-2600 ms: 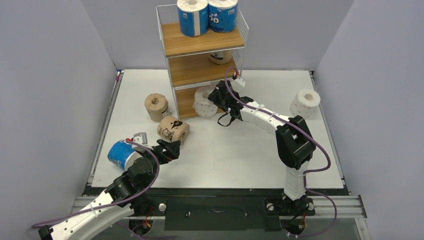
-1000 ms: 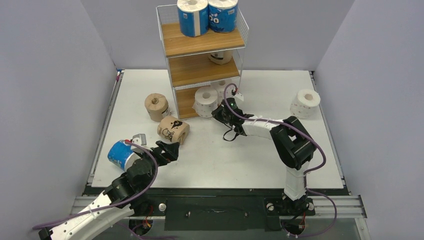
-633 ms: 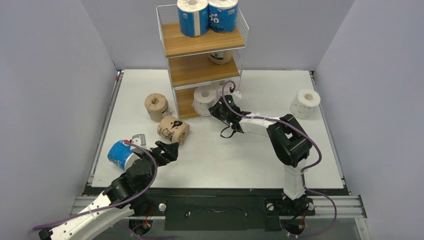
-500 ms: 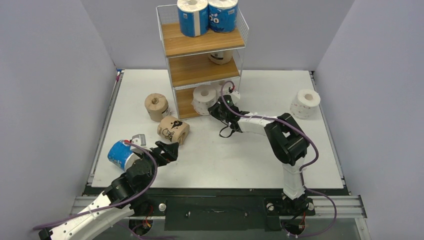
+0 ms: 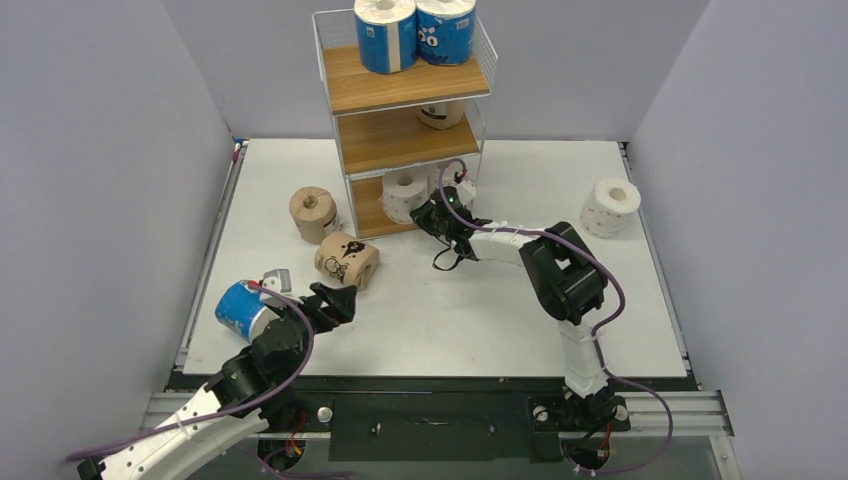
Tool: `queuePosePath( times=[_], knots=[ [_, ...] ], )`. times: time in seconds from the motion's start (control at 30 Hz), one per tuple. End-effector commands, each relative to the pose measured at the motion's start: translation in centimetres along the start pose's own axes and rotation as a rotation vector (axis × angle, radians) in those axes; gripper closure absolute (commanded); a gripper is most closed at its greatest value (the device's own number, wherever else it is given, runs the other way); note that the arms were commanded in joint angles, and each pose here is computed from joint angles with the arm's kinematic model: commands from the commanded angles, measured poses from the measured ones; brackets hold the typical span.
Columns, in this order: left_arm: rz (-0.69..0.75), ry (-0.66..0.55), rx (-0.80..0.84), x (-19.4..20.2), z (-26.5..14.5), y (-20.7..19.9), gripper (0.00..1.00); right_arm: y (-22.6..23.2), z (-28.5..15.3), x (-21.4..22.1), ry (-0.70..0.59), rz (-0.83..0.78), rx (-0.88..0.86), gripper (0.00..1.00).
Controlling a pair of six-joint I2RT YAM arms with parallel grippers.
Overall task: Place and organize the paper towels onto the shelf
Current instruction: Place the paper towel on the shelf.
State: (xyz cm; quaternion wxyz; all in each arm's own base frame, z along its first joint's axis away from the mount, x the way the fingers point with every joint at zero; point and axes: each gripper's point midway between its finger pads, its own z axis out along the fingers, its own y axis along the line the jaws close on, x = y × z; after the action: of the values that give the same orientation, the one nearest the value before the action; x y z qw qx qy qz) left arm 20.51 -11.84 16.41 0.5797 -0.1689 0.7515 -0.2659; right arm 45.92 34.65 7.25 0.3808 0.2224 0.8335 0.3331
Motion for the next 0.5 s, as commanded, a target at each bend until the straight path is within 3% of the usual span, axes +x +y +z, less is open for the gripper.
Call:
queuePosePath(
  times=[0.0, 0.47],
  knots=[
    [-0.018, -0.029, 0.005, -1.2, -0.2, -0.4, 0.03, 3.4, 0.7, -2.7, -0.073, 0.052, -0.092, 1.00],
    [-0.015, -0.032, 0.001, -1.1, -0.2, -0.2, 0.03, 2.9, 2.1, -3.4, -0.086, 0.069, -0.073, 1.00]
  ],
)
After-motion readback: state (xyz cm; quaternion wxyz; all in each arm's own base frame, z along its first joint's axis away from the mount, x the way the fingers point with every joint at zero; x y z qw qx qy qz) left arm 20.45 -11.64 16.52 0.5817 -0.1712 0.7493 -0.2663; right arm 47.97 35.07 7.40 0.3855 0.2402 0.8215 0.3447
